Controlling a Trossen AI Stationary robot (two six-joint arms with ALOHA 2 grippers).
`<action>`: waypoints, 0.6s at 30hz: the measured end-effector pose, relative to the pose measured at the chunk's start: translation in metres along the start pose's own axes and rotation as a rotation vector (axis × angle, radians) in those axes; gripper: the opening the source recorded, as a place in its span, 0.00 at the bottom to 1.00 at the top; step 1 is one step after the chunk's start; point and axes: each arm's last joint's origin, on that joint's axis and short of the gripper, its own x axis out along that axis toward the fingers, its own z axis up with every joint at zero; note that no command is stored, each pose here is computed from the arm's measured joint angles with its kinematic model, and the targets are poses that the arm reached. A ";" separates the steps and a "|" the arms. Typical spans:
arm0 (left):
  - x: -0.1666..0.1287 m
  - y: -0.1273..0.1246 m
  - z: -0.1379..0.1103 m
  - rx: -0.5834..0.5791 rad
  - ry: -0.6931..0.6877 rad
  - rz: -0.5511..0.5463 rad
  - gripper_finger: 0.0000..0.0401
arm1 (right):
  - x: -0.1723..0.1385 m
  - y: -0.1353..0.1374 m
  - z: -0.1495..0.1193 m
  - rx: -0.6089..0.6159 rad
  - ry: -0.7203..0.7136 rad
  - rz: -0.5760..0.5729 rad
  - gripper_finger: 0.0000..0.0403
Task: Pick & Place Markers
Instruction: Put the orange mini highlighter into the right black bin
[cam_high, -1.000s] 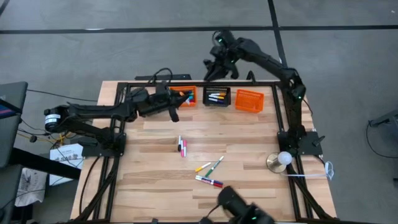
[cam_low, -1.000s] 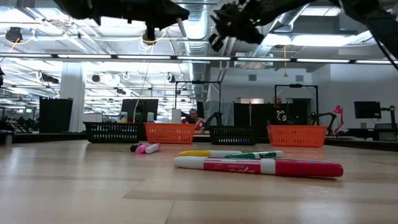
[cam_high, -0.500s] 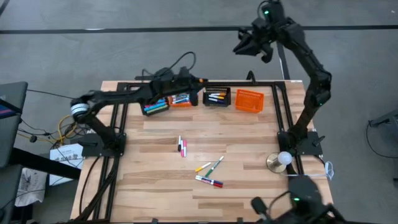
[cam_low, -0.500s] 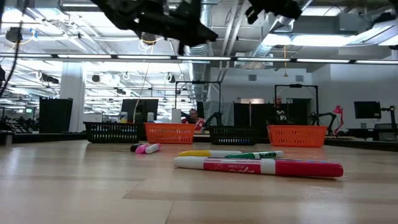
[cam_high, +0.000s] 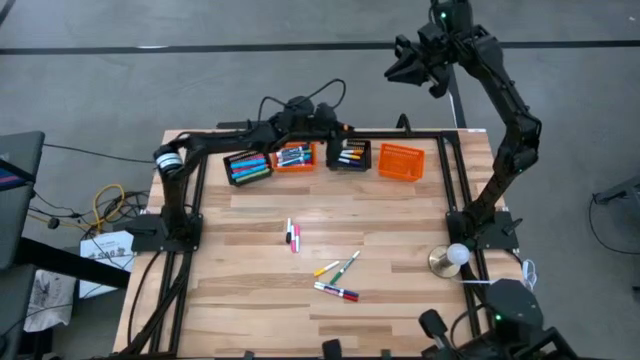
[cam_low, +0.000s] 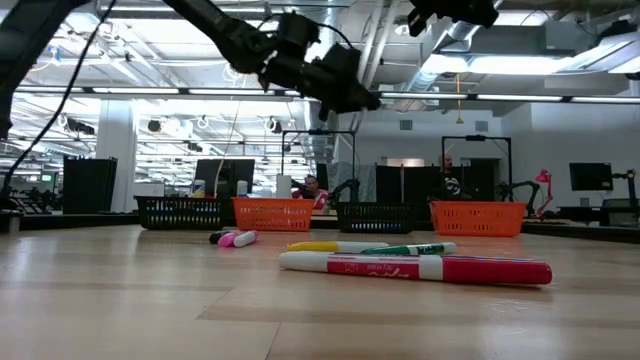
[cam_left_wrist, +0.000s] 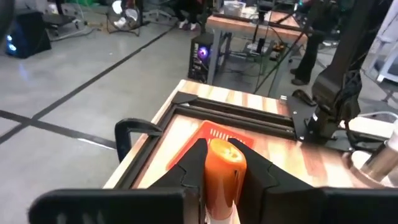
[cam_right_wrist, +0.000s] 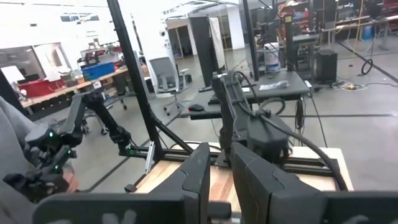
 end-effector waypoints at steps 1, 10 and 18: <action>0.005 0.001 -0.002 0.001 0.005 -0.004 0.12 | 0.000 0.000 0.000 0.001 0.000 -0.001 0.14; 0.047 0.012 -0.039 0.068 0.114 -0.028 0.12 | 0.000 0.000 -0.002 0.014 0.004 -0.006 0.14; 0.059 0.016 -0.062 0.066 0.180 -0.031 0.16 | 0.000 0.000 -0.003 0.023 0.010 -0.016 0.14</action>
